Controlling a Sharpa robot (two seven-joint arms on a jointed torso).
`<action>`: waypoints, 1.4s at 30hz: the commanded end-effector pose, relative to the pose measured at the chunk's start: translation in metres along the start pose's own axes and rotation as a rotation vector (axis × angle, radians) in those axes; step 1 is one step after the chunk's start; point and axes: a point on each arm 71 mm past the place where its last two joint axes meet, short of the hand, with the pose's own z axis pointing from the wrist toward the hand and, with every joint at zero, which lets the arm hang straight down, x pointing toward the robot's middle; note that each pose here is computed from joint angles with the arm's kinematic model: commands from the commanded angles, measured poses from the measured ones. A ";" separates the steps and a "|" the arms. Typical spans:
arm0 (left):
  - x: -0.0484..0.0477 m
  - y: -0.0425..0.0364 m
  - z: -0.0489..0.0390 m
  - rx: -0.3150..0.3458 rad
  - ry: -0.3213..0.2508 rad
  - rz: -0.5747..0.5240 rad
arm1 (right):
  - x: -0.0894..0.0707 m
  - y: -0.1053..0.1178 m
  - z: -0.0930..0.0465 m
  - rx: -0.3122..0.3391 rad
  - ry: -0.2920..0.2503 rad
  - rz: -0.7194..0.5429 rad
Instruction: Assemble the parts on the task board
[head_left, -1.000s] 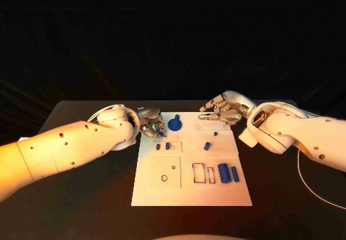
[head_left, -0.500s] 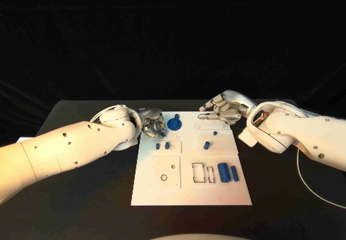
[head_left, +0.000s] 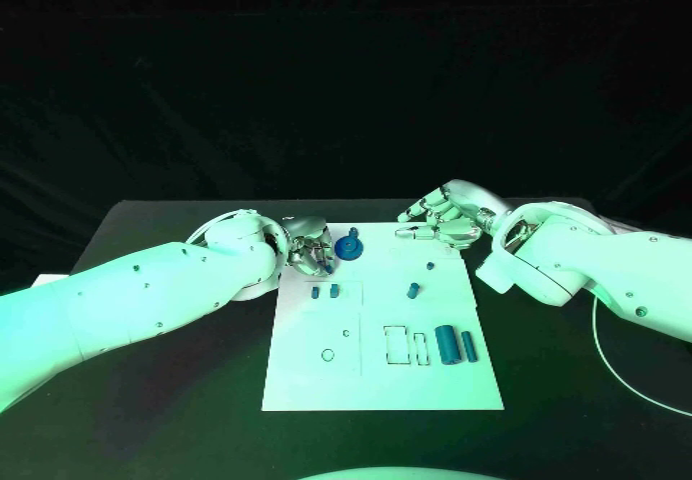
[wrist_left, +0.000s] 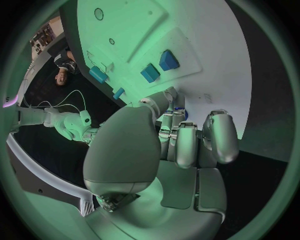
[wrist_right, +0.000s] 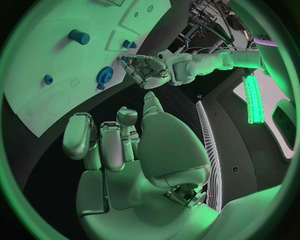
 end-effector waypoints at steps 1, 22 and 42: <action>0.0026 -0.0008 0.0015 -0.008 0.031 0.010 | 0.002 0.001 0.000 -0.007 0.017 -0.004; 0.0046 0.0027 0.0042 -0.033 0.066 0.024 | 0.001 0.000 0.000 -0.005 0.018 -0.004; -0.0027 0.0131 -0.0068 -0.030 -0.008 -0.018 | -0.005 -0.011 -0.003 0.030 0.029 -0.084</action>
